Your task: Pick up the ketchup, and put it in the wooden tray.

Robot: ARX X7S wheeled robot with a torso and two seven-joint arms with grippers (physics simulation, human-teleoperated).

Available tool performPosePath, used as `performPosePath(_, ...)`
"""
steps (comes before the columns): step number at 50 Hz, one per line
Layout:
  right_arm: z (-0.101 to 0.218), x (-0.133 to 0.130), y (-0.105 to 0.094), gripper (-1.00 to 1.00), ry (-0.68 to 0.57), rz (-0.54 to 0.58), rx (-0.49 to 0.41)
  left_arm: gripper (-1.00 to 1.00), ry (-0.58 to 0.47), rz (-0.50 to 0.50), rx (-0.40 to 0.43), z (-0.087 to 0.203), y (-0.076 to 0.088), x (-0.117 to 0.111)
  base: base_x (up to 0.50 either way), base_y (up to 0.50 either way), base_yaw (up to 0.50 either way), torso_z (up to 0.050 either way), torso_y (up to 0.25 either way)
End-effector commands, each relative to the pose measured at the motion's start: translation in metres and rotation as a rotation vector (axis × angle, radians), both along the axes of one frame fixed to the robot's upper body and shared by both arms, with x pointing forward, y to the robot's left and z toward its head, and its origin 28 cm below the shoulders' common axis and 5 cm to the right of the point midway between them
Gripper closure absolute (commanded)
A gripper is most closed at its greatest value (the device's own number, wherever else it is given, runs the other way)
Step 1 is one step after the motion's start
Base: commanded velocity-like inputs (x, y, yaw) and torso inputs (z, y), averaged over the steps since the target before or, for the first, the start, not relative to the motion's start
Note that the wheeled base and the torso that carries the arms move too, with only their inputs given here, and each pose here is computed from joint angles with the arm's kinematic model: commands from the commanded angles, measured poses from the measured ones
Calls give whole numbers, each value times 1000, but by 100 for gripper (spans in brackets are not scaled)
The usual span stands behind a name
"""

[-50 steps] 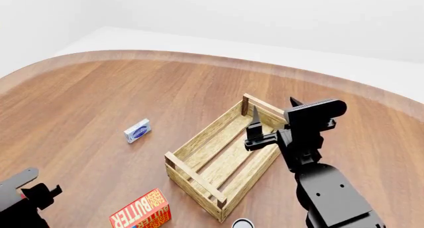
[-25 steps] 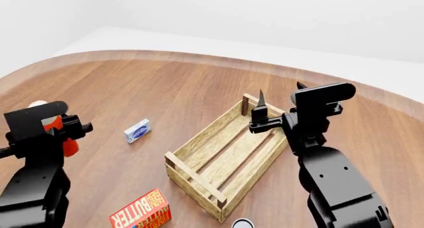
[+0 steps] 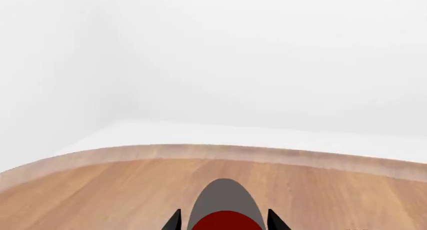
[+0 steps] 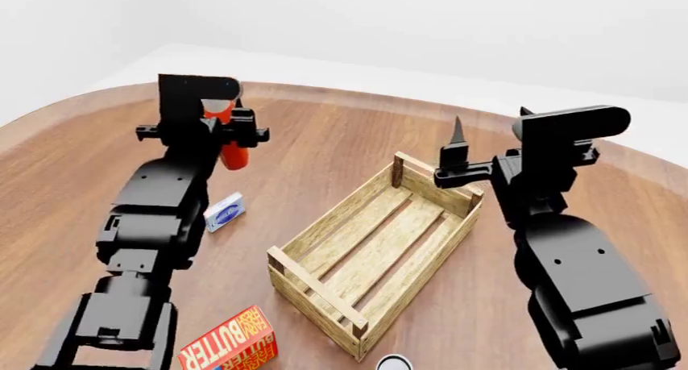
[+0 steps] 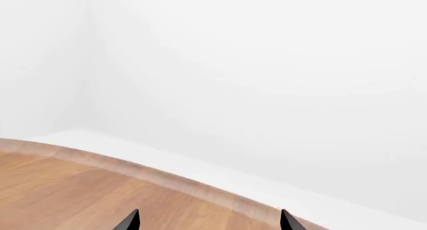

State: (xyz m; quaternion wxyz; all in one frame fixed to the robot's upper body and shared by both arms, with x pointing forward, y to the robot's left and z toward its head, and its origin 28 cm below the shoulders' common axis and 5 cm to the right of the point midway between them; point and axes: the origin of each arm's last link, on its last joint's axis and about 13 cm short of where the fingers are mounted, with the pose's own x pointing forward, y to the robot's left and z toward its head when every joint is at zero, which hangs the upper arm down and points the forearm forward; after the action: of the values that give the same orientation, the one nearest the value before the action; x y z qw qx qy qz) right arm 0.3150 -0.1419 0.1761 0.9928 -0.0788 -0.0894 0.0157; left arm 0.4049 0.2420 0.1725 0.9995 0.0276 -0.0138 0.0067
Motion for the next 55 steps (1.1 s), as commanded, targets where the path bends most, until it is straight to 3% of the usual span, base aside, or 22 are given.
performPosePath(1,10,0,-13,-100,-18,-27,8,100,4,-193,18,20,-44,30,0,0,0,0,0)
performPosePath(11,11,-6,-30,-100,-14,-80,-2,100,22,-315,-5,22,-72,28,0,0,0,0,0)
performPosePath(20,9,-13,-40,-100,-11,-122,2,100,33,-385,-18,21,-86,25,0,0,0,0,1)
performPosePath(35,11,-19,-53,-100,-13,-166,11,100,45,-423,-30,20,-98,21,0,0,0,0,0)
performPosePath(55,8,-18,-64,-100,-10,-190,16,100,75,-458,-18,13,-107,16,0,0,0,0,-128)
